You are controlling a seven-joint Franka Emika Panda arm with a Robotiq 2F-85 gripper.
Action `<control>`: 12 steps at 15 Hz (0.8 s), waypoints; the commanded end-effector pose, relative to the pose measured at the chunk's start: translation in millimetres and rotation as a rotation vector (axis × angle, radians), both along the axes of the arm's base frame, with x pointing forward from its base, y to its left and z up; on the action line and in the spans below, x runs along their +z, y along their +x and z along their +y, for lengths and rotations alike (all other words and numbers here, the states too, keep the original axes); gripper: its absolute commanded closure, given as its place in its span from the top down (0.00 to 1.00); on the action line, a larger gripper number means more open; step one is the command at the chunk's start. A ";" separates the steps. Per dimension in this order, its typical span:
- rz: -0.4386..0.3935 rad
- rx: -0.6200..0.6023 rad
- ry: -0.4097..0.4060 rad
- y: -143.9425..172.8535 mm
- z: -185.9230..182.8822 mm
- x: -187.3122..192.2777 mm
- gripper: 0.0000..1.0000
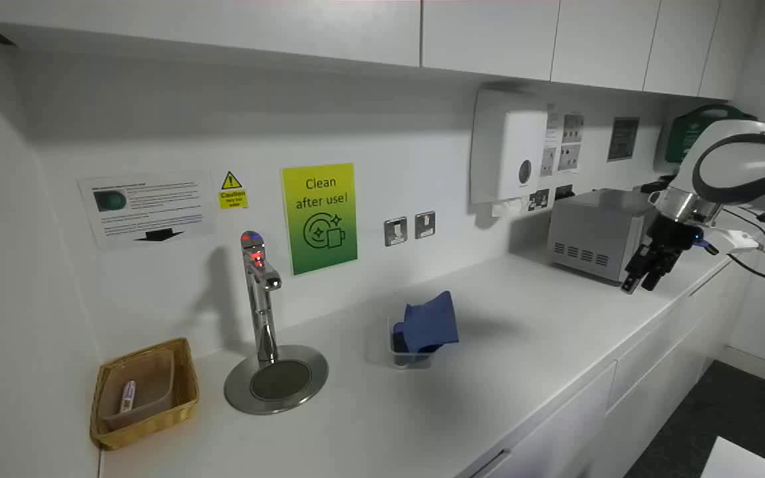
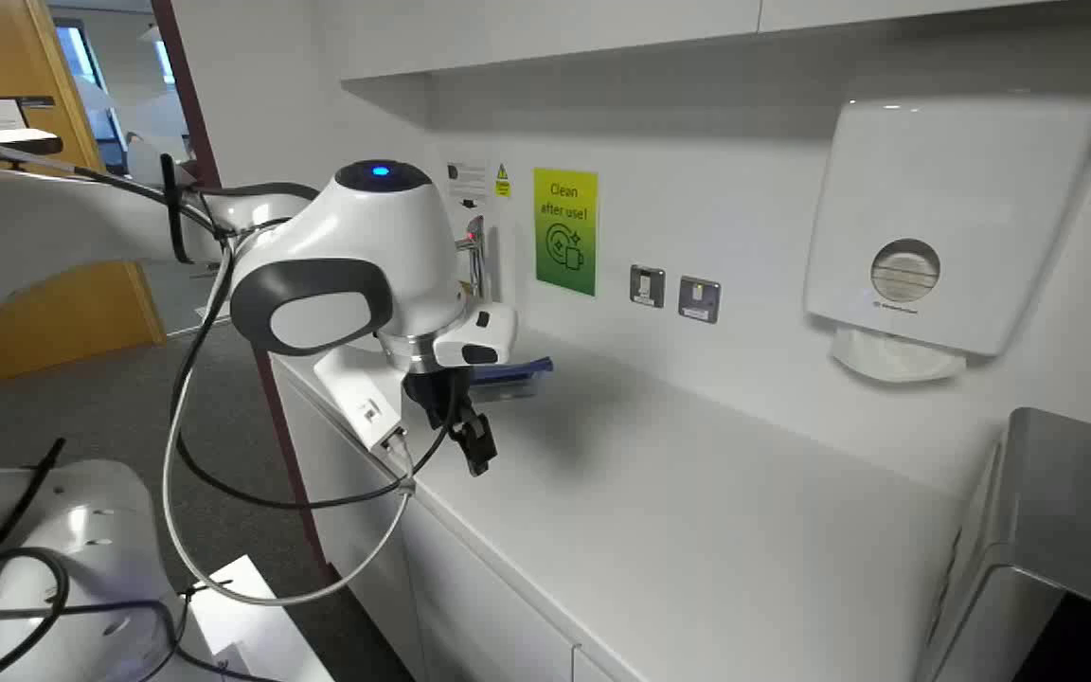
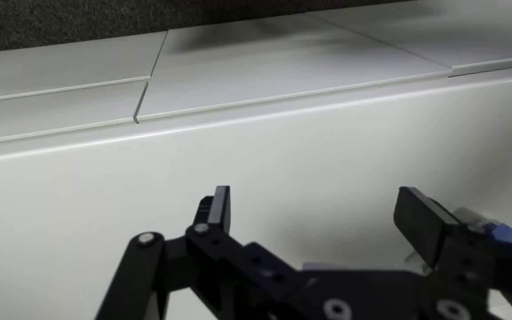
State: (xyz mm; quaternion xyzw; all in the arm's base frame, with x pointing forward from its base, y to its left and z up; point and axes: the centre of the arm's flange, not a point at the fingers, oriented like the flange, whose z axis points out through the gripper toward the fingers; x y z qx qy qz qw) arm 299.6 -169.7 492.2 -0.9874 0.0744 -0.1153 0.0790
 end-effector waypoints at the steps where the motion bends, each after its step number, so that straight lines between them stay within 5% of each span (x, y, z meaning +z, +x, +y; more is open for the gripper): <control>1: 0.001 0.000 0.000 0.2 0.0 -0.4 1.00; 8: -0.003 0.020 0.022 5.9 -1.9 -3.6 1.00; 12: 0.004 -0.027 0.247 39.8 1.9 -20.1 1.00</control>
